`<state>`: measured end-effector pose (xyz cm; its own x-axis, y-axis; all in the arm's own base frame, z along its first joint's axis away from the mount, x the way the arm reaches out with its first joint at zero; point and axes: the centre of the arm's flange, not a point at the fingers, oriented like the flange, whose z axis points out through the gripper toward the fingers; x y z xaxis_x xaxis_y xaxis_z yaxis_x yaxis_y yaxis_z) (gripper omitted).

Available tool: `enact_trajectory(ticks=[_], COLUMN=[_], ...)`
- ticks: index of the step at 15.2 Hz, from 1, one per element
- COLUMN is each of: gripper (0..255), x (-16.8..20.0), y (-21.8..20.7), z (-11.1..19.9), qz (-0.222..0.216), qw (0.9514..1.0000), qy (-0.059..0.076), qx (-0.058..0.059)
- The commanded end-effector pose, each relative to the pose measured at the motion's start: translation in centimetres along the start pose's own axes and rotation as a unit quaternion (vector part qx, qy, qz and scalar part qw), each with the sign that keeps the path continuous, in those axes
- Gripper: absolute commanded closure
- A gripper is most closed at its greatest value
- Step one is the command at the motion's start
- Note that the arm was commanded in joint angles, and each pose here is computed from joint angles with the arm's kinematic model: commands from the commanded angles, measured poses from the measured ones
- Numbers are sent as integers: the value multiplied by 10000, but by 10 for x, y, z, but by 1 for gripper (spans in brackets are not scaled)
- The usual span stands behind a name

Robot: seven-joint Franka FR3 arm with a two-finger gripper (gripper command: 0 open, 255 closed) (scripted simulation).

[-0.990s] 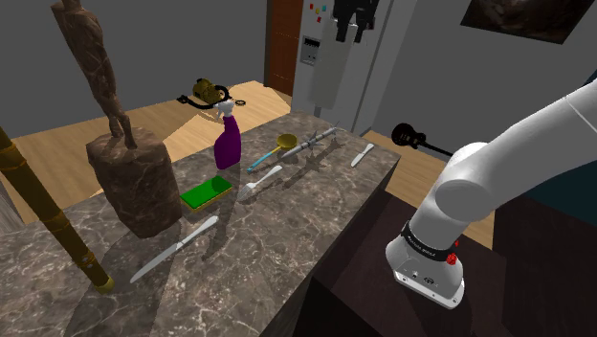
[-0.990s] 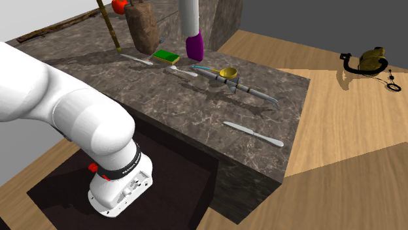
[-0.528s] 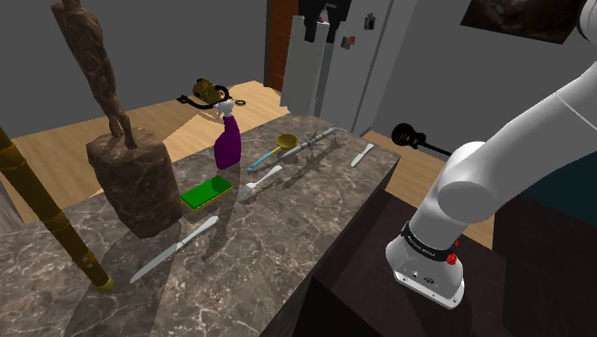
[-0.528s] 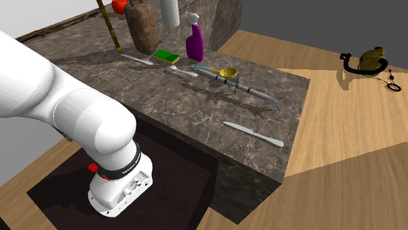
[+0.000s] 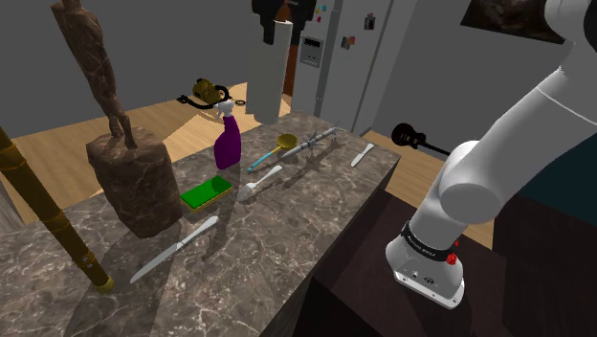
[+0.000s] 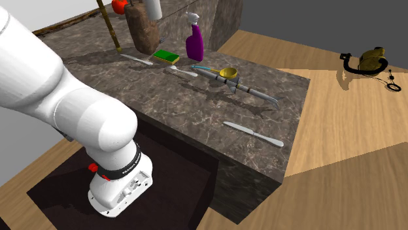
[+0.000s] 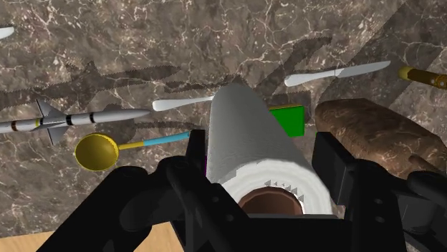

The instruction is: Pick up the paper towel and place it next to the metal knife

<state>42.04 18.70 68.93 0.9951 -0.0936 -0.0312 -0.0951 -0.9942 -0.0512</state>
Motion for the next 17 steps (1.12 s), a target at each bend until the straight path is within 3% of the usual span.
enact_trajectory(ticks=[1, 10, 17], gripper=[255, 255, 255], x=[1, 9, 10], y=[-26, -143, -141], z=[1, 6, 43], qz=[7, 7, 7], qw=[10000, 10000, 10000], qy=[-1, -1, -1], qx=[3, 3, 3])
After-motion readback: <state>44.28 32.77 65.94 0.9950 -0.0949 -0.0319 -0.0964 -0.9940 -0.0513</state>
